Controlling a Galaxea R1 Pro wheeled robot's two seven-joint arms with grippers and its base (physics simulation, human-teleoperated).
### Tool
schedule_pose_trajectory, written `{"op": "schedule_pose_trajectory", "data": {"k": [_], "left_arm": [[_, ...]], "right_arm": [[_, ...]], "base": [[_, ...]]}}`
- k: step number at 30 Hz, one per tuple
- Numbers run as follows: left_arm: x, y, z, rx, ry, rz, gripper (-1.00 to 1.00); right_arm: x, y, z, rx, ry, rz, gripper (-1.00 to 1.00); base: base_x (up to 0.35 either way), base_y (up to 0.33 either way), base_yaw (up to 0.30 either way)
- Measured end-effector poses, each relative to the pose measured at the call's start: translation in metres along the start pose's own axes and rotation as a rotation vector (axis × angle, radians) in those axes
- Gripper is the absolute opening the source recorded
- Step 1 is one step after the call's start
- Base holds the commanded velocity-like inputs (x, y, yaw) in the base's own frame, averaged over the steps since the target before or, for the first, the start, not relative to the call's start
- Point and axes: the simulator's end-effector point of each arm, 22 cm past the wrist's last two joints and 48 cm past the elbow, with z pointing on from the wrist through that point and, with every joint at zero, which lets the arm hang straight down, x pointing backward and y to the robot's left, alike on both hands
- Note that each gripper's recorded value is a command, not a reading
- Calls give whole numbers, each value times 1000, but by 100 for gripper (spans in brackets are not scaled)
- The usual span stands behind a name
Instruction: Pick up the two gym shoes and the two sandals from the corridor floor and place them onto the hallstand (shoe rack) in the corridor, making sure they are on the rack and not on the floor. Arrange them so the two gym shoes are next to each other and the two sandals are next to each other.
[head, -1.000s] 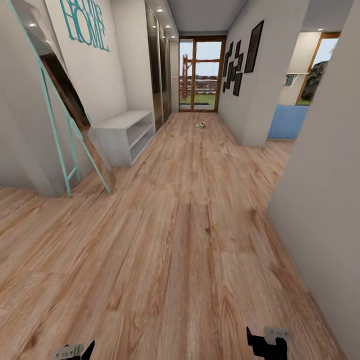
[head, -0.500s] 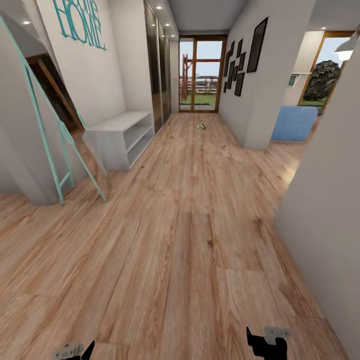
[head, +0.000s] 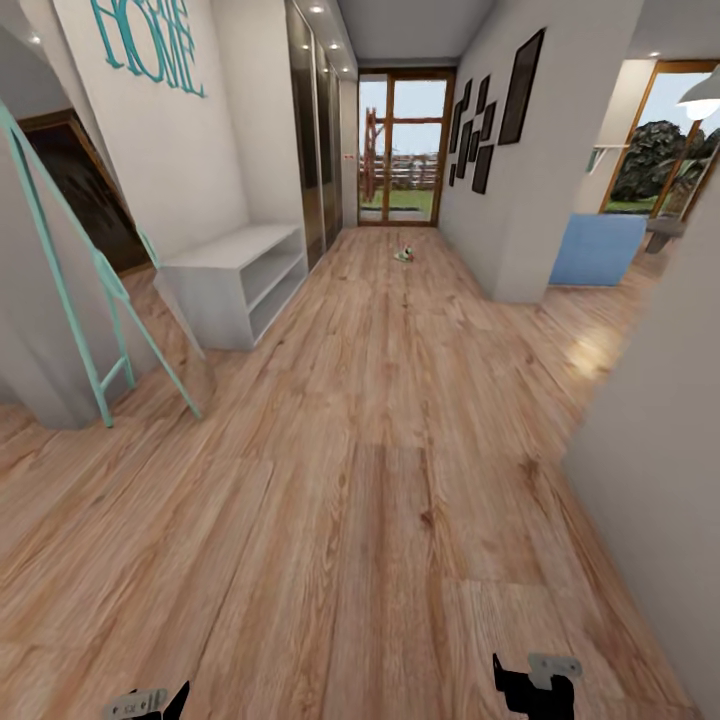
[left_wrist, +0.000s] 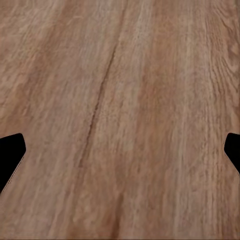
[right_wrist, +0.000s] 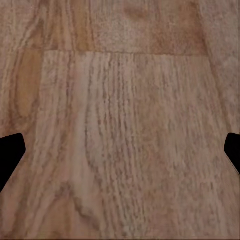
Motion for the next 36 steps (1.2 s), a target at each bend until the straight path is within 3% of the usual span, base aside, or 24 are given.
{"op": "schedule_pose_trajectory", "data": {"k": [36], "left_arm": [[0,0,0,0,1,0,100]], "right_arm": [[1,0,0,1,2,0,100]], "base": [[338,0,0]]}}
